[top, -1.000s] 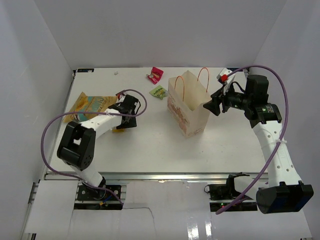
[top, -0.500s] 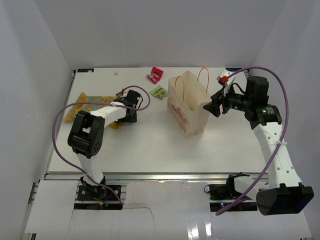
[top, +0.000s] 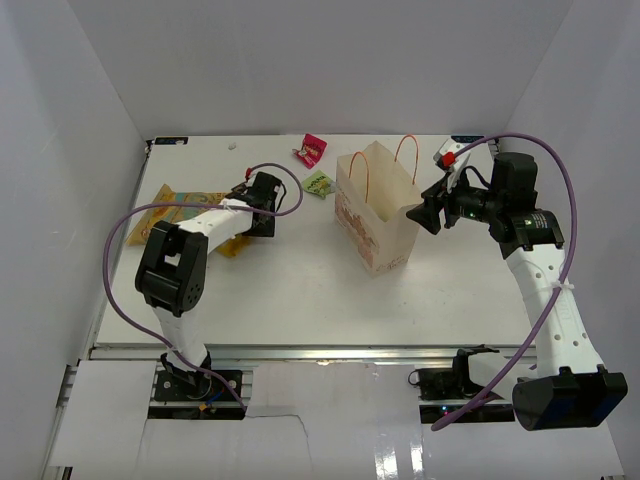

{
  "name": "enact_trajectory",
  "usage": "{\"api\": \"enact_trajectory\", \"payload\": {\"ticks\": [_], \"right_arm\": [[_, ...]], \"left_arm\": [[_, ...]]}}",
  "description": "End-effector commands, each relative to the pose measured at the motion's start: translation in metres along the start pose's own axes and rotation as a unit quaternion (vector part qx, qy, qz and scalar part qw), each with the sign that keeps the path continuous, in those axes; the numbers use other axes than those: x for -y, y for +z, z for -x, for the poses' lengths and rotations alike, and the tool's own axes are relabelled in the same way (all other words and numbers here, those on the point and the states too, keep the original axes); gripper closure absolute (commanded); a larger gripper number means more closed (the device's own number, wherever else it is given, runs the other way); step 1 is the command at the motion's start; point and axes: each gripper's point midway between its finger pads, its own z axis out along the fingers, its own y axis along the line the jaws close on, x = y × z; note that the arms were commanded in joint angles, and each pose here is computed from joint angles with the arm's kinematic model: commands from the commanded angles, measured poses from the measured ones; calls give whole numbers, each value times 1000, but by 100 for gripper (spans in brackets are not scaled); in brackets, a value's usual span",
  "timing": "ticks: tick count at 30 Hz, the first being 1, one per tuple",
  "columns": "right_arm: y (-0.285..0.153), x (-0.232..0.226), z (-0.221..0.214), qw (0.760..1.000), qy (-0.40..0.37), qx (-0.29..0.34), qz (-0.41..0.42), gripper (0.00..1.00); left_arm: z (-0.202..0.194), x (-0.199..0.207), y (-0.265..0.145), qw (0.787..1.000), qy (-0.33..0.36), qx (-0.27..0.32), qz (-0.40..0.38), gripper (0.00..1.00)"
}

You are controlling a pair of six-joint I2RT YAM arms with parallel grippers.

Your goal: Place the snacks into the paper bag

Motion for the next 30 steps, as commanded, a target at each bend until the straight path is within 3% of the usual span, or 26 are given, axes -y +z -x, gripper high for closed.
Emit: {"api": "enact_trajectory", "payload": {"ticks": [1, 10, 13, 14, 19, 22, 23, 25, 29, 30], "right_arm": [[-1, 0, 5, 1000, -7, 8, 4, 34], [-2, 1, 6, 1000, -8, 8, 2, 34], [-2, 1, 7, 1000, -8, 10, 2, 34], [-2, 0, 8, 1000, -7, 10, 3, 34], [-7, -7, 21, 999, -26, 26, 23, 34], [-11, -20, 30, 996, -53, 41, 57, 34], [-15, -35, 34, 991, -73, 53, 94, 34], [-19, -45, 42, 987, -85, 68, 119, 34], [-28, -69, 51, 975, -100, 91, 174, 34], [-29, -73, 53, 974, -94, 93, 183, 34]], "left_arm": [[21, -10, 5, 1000, 3, 19, 11, 22], [7, -11, 28, 999, 11, -28, -12, 25], [3, -5, 26, 999, 5, -34, -33, 35], [4, -3, 22, 999, -4, -32, -40, 45], [13, 14, -10, 992, -51, -19, -114, 58], [23, 30, -43, 977, -91, -5, -191, 62], [28, 45, -75, 957, -120, 4, -265, 64], [27, 51, -82, 948, -130, 6, -289, 64], [31, 74, -139, 890, -192, 6, -413, 65], [42, 74, -158, 873, -203, 30, -441, 65]]}}
